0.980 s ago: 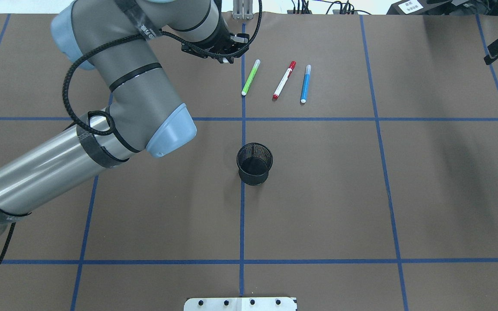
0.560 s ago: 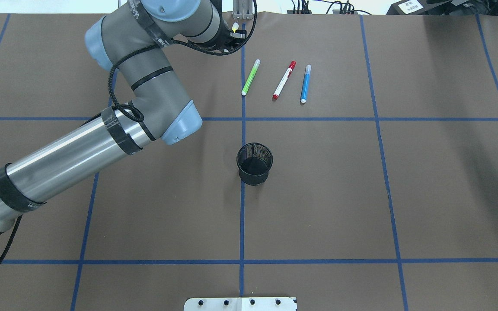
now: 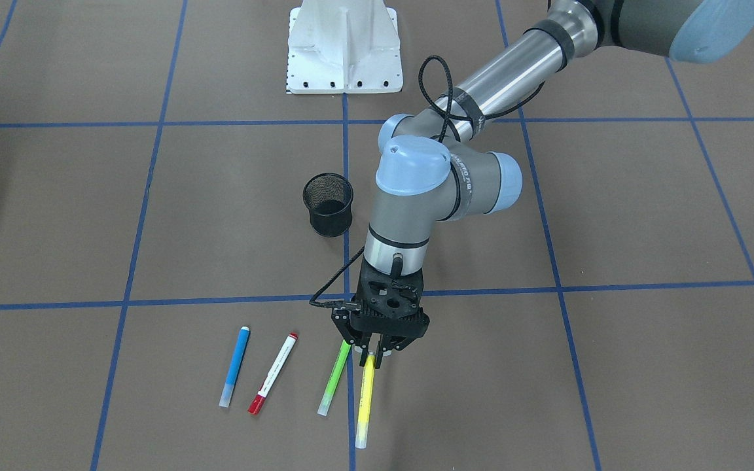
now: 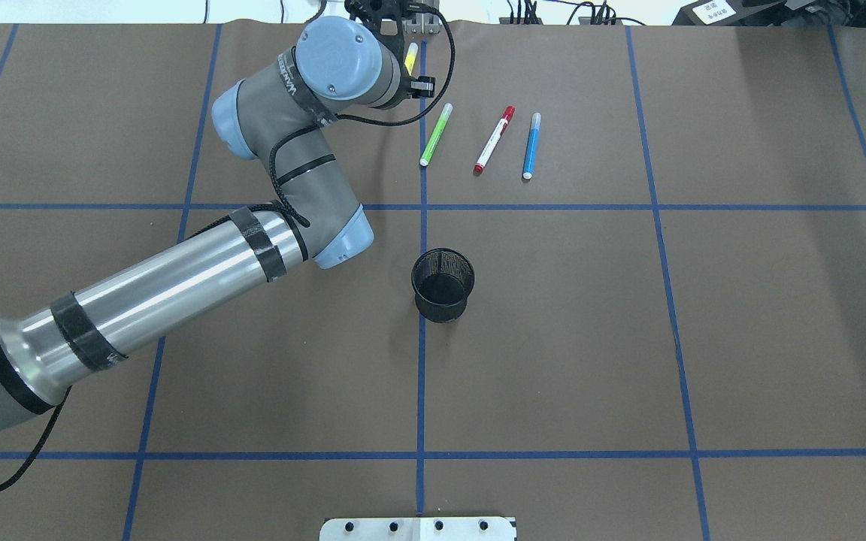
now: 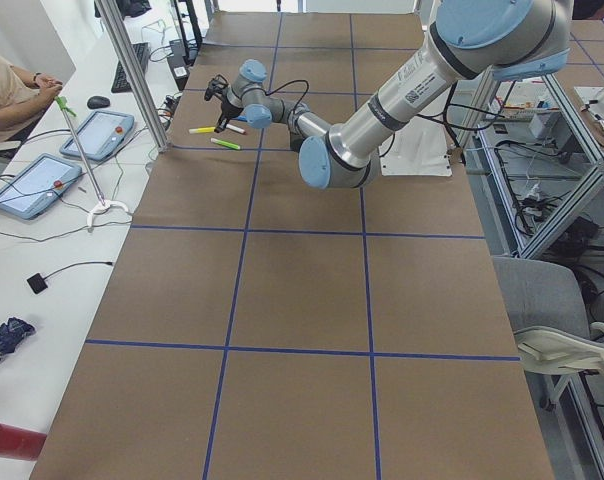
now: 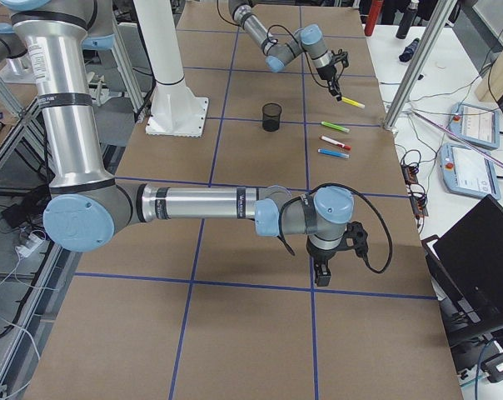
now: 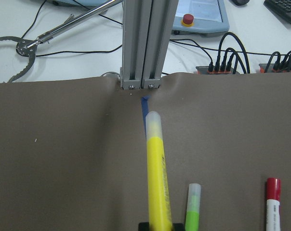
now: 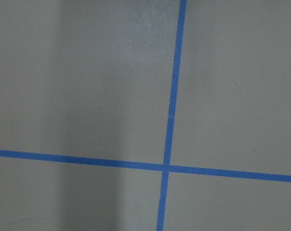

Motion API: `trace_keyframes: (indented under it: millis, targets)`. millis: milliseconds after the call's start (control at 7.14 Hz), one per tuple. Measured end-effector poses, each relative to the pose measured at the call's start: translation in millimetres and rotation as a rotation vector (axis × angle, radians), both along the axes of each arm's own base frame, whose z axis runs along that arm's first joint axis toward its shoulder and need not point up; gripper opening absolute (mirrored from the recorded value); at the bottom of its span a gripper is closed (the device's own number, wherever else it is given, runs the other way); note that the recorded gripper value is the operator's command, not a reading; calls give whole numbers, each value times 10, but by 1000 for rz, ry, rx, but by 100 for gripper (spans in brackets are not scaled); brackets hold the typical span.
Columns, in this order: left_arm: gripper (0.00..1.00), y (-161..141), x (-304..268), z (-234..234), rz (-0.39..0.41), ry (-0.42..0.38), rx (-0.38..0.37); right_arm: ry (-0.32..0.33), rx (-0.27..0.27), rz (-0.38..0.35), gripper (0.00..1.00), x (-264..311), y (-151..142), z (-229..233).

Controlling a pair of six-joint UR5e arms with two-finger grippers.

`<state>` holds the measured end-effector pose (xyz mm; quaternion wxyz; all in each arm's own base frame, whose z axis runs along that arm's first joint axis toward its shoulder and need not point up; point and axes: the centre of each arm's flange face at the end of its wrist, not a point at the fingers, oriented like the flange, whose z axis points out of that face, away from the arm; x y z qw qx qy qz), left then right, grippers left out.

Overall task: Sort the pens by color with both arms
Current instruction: 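Place the yellow highlighter beside the green highlighter and open the left gripper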

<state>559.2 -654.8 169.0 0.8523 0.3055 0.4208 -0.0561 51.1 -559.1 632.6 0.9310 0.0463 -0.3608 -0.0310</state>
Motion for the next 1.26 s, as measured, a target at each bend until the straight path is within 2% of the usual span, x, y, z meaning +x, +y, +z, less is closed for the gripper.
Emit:
trace_keyframes:
  millis: [280, 420, 560, 700, 840, 1261]
  targets:
    - [0, 125, 133, 369, 15, -38, 22, 1, 0, -4, 100, 50, 64, 70]
    - [8, 262, 262, 478, 22, -42, 37, 2, 1, -5, 100, 54, 68, 75]
    - [43, 385, 377, 499, 28, -42, 48, 3, -1, -5, 100, 57, 76, 85]
    - [87, 459, 441, 494, 33, -40, 54, 4, -6, -4, 100, 62, 97, 110]
    - [99, 499, 473, 494, 38, -39, 55, 4, -15, -2, 100, 78, 152, 169]
    - [100, 483, 349, 353, 47, -23, 61, 7, -46, 15, 100, 168, 321, 342]
